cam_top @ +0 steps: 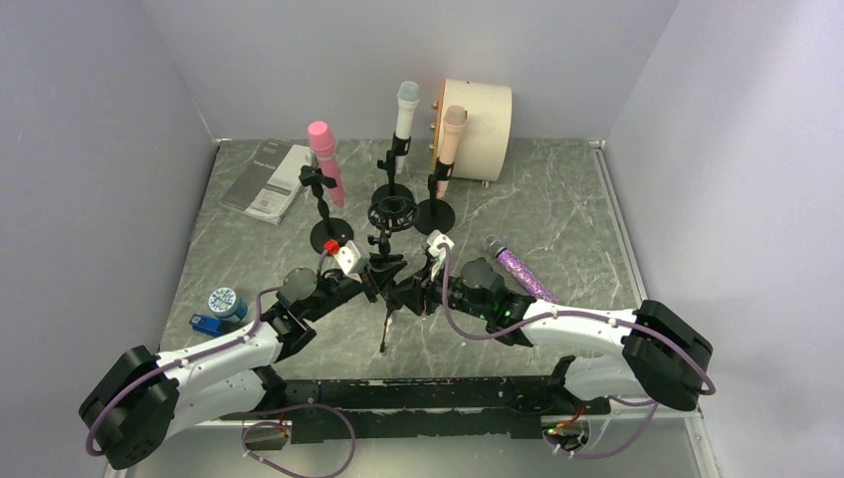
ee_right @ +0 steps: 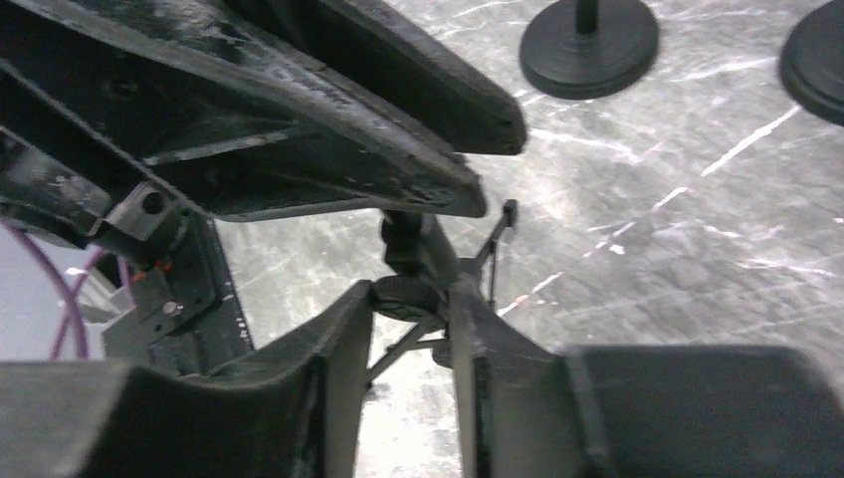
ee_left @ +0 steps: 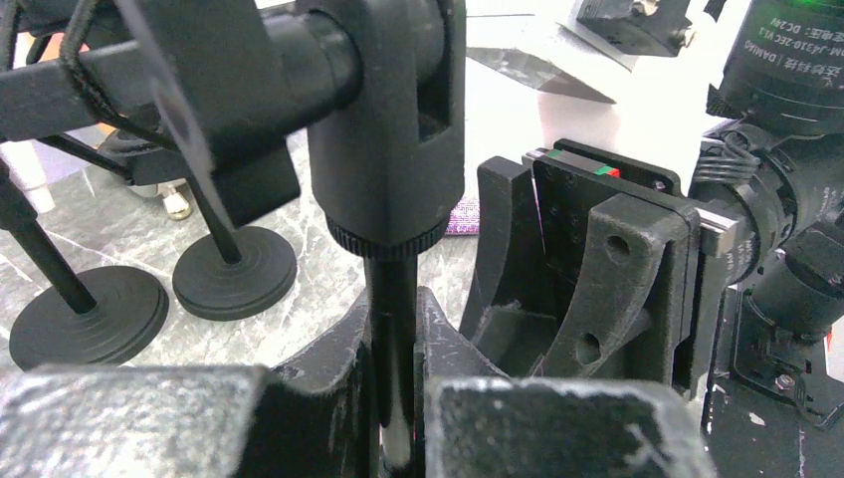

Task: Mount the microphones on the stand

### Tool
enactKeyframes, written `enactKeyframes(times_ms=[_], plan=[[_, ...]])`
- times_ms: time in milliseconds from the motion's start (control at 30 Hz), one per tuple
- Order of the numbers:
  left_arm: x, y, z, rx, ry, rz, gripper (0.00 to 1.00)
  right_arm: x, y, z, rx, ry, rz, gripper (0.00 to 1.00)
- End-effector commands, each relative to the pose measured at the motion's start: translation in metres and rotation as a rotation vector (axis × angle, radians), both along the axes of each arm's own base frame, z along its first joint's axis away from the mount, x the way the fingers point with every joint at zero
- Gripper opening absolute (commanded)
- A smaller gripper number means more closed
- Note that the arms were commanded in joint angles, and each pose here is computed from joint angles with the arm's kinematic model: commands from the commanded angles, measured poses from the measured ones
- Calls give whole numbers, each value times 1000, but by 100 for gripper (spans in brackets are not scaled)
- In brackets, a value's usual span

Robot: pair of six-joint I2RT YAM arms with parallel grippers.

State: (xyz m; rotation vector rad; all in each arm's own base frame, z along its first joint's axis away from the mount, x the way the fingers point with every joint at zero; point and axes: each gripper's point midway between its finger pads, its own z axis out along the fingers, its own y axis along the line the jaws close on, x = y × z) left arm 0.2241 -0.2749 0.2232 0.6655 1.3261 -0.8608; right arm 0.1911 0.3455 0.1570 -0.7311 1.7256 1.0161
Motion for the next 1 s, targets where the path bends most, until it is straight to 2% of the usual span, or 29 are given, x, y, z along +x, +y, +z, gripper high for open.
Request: enactKeyframes(times_ms=[0, 133, 200, 300, 367, 400, 500, 667, 700, 800, 867, 967], plan=[[0, -3, 19, -42, -15, -15, 3, 6, 12, 34, 94, -55, 1, 29], [-1, -3, 20, -50, -16, -16, 3, 9, 9, 38, 172, 5, -52, 9], [-1, -2, 20, -55, -15, -14, 3, 12, 7, 43, 244, 83, -108, 0], [-1, -1, 21, -65, -19, -8, 2, 24, -4, 43, 377, 295, -270, 0], [-1, 0, 21, -63, -20, -4, 3, 31, -22, 33, 503, 513, -427, 0], [-1, 1, 21, -61, -23, -3, 3, 30, -31, 29, 621, 665, -493, 0], [-2, 1, 21, -54, -28, -5, 2, 24, -40, 36, 814, 839, -493, 0], [-2, -1, 22, -44, -33, -13, 3, 19, -31, 38, 887, 1035, -473, 0], [-1, -1, 22, -45, -34, -12, 3, 18, -30, 40, 894, 1037, -458, 1], [-1, -2, 23, -45, -32, -13, 3, 16, -28, 45, 867, 969, -425, 39], [0, -2, 22, -40, -27, -13, 2, 16, -30, 47, 818, 889, -426, 56], [0, -3, 24, -36, -27, -15, 2, 13, -37, 55, 709, 694, -402, 61]])
